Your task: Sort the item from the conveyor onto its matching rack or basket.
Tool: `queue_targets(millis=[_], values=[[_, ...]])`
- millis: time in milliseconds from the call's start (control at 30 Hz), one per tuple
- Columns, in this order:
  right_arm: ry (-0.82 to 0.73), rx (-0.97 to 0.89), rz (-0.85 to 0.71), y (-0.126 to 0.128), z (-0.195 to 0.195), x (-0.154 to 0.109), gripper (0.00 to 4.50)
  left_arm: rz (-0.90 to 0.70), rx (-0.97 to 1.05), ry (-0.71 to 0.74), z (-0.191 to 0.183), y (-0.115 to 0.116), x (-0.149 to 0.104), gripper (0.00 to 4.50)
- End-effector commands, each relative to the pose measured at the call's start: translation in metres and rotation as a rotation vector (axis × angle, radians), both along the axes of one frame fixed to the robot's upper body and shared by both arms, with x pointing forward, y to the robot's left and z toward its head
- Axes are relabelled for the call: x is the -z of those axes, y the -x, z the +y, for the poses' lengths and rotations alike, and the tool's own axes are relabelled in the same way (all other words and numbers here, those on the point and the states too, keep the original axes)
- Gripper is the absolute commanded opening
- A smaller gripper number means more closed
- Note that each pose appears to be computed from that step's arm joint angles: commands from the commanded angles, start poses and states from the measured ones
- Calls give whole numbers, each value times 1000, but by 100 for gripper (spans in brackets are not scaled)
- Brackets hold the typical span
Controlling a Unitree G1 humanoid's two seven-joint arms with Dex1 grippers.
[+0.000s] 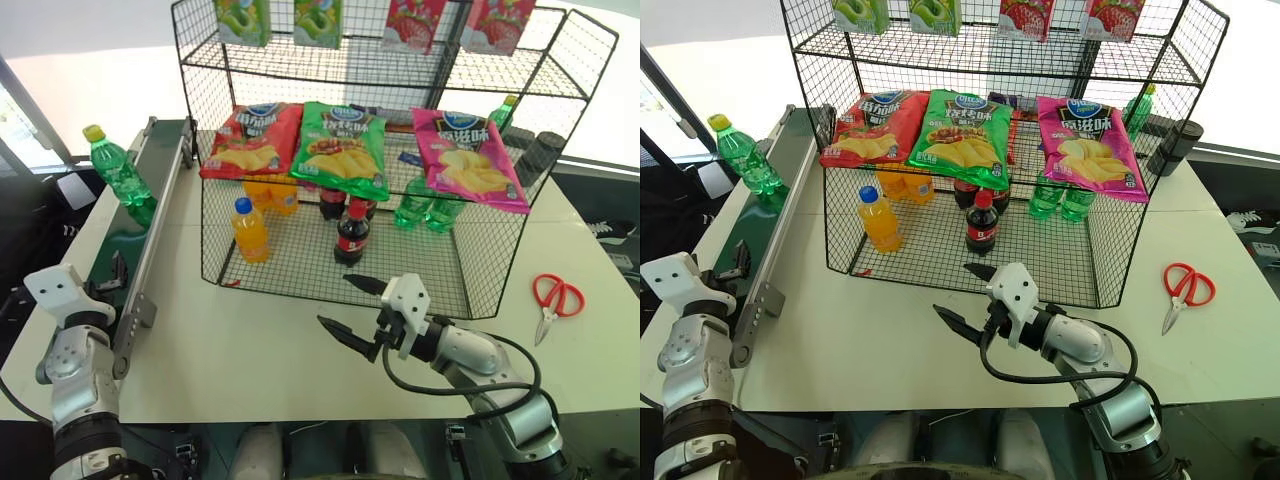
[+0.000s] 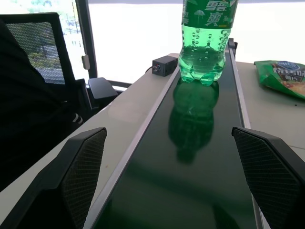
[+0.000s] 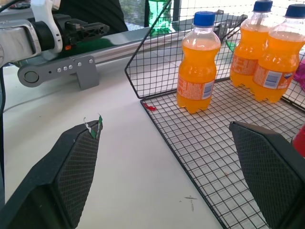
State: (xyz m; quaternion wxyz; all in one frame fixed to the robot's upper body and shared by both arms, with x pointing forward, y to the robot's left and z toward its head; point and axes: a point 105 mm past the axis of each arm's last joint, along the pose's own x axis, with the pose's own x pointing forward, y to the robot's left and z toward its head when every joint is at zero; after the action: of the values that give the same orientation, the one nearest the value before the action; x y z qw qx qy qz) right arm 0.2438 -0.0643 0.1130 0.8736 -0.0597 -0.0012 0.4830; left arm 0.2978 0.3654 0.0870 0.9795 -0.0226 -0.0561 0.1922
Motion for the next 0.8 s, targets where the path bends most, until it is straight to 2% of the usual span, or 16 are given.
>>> queue_targets(millis=[33,800], values=[[-31,-30,-37,4,5,-10,445,-55,24,-39,-6,-3,-16,450],[-34,-48,-49,1,7,-17,445,-106,25,-66,-10,-7,-30,450]])
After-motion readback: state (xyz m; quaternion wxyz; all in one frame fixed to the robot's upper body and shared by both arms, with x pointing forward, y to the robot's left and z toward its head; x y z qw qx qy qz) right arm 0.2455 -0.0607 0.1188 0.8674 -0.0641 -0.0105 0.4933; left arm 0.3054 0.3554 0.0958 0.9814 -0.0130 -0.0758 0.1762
